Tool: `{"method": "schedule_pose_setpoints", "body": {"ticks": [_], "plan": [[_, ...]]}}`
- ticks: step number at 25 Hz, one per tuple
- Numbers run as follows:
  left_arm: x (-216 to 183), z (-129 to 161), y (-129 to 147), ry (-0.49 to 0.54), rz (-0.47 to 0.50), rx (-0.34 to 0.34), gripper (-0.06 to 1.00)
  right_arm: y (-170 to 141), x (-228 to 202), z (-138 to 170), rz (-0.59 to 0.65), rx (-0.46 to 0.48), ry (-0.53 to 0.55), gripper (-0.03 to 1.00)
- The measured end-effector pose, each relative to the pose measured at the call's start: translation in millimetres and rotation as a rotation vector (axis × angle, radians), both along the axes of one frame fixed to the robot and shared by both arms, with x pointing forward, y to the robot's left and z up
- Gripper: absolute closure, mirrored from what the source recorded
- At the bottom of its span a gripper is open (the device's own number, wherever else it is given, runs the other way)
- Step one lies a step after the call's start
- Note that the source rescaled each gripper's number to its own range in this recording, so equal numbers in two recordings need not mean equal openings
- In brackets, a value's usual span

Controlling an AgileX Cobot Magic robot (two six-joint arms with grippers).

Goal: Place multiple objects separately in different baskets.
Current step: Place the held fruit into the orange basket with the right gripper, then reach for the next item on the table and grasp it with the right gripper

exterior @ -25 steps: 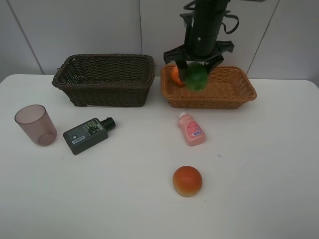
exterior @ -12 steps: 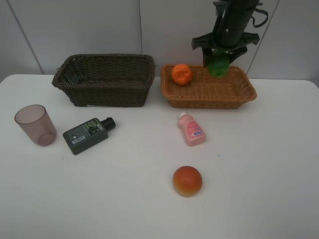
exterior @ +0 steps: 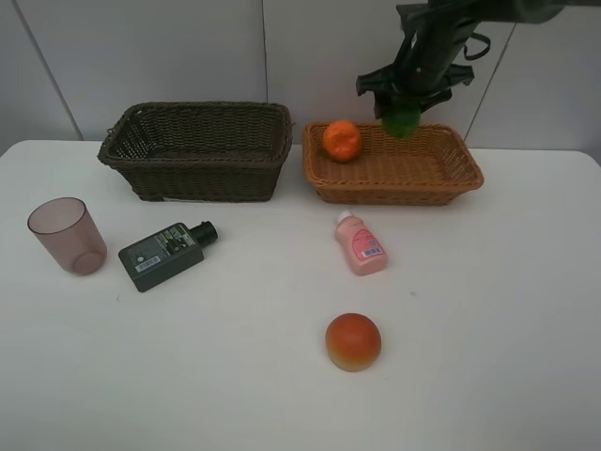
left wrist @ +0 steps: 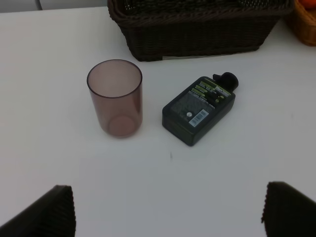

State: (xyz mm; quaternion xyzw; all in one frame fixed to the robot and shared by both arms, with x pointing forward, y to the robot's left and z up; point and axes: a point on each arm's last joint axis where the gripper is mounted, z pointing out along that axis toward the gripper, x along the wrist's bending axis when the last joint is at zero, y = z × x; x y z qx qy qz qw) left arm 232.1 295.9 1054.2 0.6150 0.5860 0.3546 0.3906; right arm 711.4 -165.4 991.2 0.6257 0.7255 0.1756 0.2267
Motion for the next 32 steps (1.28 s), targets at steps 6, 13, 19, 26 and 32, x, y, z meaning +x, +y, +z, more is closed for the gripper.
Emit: {"method": "schedule_pose_setpoints", "body": {"ticks": [6,13,19,26,32], "plan": [[0,0,0,0.000,0.000,0.000,-0.04,3,9,-34,0.014,-0.002,0.022,0.66],[0,0,0,0.000,0.000,0.000,-0.04,4,8,-55,0.023,-0.007,0.045,0.66],[0,0,0,0.000,0.000,0.000,-0.04,4,7,-57,0.024,-0.008,0.047,0.13],[0,0,0,0.000,0.000,0.000,-0.04,1,-2,-38,0.002,-0.025,0.088,-0.01],[0,0,0,0.000,0.000,0.000,-0.04,10,-33,10,0.011,-0.075,0.175,-0.01]]}}
